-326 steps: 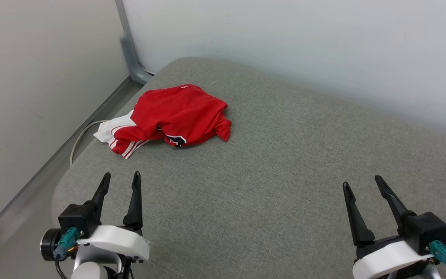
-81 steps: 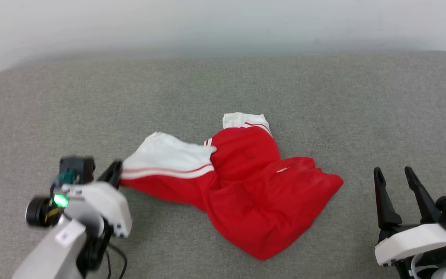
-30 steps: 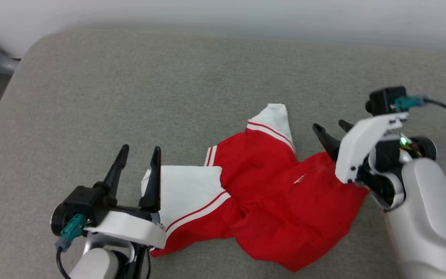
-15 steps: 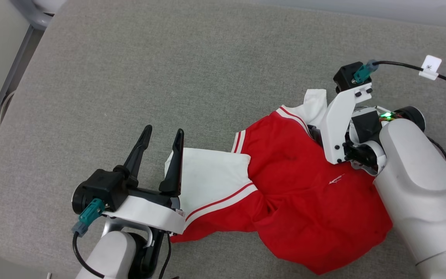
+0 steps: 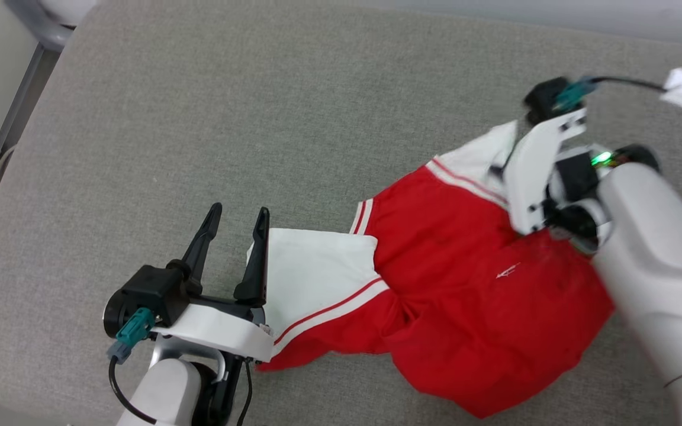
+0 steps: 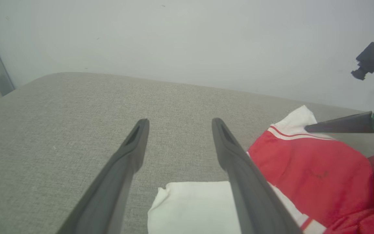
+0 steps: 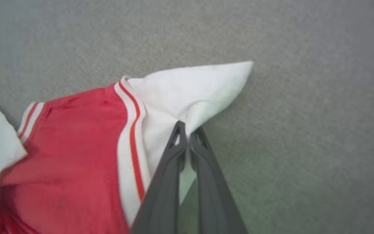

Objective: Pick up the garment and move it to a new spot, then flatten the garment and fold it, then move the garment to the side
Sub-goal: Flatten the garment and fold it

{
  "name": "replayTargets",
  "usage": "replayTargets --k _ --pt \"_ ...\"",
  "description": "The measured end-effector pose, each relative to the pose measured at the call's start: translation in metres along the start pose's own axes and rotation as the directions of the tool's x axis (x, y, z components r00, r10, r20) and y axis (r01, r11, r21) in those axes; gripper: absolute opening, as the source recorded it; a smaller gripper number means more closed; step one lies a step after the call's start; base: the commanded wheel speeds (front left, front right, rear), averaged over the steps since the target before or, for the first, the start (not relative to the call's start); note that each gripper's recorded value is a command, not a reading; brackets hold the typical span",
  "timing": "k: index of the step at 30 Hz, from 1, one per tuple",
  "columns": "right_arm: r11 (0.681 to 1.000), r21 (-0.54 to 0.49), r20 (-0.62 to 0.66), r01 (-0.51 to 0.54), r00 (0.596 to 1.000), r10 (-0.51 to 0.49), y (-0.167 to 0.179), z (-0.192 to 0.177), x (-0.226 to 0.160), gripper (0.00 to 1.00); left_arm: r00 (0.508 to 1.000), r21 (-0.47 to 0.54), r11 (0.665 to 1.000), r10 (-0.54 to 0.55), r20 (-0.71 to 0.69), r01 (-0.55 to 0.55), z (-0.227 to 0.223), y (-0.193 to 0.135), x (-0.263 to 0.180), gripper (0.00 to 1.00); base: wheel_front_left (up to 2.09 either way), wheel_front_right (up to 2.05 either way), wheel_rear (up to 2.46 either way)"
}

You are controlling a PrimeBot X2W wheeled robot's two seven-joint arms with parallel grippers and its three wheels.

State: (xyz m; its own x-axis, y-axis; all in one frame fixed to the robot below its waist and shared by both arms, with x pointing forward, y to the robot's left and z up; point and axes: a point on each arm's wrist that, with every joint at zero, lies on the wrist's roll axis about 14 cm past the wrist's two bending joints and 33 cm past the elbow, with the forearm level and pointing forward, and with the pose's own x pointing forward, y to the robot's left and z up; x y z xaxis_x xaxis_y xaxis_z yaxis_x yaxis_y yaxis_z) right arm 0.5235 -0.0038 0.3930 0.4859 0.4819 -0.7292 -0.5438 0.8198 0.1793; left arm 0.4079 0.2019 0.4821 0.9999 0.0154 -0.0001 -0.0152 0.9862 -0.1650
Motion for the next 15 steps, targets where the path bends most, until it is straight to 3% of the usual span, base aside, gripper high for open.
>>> replayTargets --k 4,7,10,15 --pt "0.998 0.006 0.182 0.067 0.981 -0.067 -0.029 0.044 -0.033 0.00 1.000 -0.003 1.000 -0.008 0.001 0.008 0.001 -0.003 -0.004 1.00 0.00 0.00 0.00" --pt "0.992 0.018 0.250 0.125 0.960 -0.125 -0.052 0.053 -0.060 0.00 1.000 -0.008 1.000 -0.020 -0.001 0.020 0.000 -0.007 -0.007 1.00 0.00 0.00 0.00" --pt "0.979 0.066 0.261 0.194 0.943 -0.205 -0.081 0.035 -0.086 0.00 0.999 -0.015 0.999 -0.035 -0.003 0.035 -0.001 -0.013 -0.010 1.00 0.00 0.00 0.00" --pt "0.940 0.185 0.211 0.288 0.922 -0.324 -0.117 -0.025 -0.125 0.00 0.998 -0.022 0.998 -0.061 -0.005 0.061 -0.002 -0.023 -0.013 1.00 0.00 0.00 0.00"
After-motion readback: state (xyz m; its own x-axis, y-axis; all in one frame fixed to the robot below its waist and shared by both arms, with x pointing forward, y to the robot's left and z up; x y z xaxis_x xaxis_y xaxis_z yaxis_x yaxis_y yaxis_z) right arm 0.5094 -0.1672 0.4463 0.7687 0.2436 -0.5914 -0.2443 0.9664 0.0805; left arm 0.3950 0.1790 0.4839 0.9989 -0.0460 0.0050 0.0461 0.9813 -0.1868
